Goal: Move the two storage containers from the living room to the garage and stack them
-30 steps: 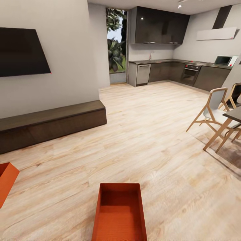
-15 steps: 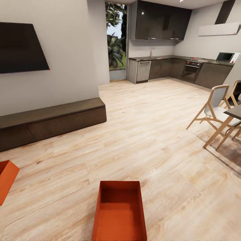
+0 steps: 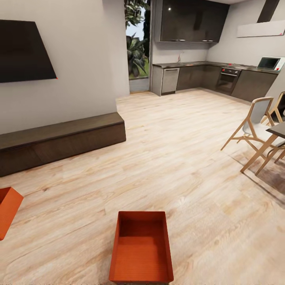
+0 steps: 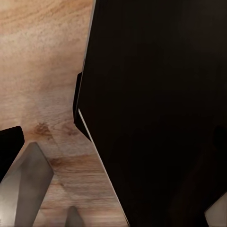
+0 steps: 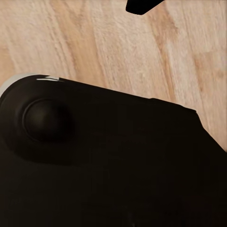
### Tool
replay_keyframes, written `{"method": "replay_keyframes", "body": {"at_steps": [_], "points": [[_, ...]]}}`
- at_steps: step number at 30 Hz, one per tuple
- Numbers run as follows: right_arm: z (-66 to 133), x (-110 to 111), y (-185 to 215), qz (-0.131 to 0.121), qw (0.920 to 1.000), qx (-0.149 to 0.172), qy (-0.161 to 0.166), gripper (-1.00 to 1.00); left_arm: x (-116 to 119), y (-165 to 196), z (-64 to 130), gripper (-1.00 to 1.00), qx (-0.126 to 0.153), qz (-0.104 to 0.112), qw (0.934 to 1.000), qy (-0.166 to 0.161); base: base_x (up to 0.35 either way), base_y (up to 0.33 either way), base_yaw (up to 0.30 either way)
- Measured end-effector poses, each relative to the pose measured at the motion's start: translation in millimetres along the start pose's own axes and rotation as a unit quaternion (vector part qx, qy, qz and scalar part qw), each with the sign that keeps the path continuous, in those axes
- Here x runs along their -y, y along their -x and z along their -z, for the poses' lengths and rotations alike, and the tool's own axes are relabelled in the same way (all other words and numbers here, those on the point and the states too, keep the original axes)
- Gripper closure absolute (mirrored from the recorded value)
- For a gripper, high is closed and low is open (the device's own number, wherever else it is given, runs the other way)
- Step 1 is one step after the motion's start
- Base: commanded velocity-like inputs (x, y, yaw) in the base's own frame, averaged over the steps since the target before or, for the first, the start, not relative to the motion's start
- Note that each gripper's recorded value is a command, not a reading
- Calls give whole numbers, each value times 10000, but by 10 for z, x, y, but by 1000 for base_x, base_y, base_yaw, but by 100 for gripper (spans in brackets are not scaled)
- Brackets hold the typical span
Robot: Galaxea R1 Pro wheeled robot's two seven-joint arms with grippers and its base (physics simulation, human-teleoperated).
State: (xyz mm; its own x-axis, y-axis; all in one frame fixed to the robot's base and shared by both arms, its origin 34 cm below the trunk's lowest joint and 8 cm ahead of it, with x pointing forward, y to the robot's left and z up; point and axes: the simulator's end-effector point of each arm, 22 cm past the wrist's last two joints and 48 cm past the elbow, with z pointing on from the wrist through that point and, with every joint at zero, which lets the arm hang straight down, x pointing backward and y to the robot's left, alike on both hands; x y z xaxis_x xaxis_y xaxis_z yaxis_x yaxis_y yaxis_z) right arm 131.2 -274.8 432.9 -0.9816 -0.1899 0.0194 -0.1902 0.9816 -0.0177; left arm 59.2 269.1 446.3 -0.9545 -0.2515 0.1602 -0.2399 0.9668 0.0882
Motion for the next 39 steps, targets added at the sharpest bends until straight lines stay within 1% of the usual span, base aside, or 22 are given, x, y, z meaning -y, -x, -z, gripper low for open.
{"method": "replay_keyframes", "body": {"at_steps": [39], "points": [[9, -39, -238, 6, 9995, -301, 55, -100, -62, -233, 15, -100, -303, -14, 9995, 79, 0, 0, 0]]}}
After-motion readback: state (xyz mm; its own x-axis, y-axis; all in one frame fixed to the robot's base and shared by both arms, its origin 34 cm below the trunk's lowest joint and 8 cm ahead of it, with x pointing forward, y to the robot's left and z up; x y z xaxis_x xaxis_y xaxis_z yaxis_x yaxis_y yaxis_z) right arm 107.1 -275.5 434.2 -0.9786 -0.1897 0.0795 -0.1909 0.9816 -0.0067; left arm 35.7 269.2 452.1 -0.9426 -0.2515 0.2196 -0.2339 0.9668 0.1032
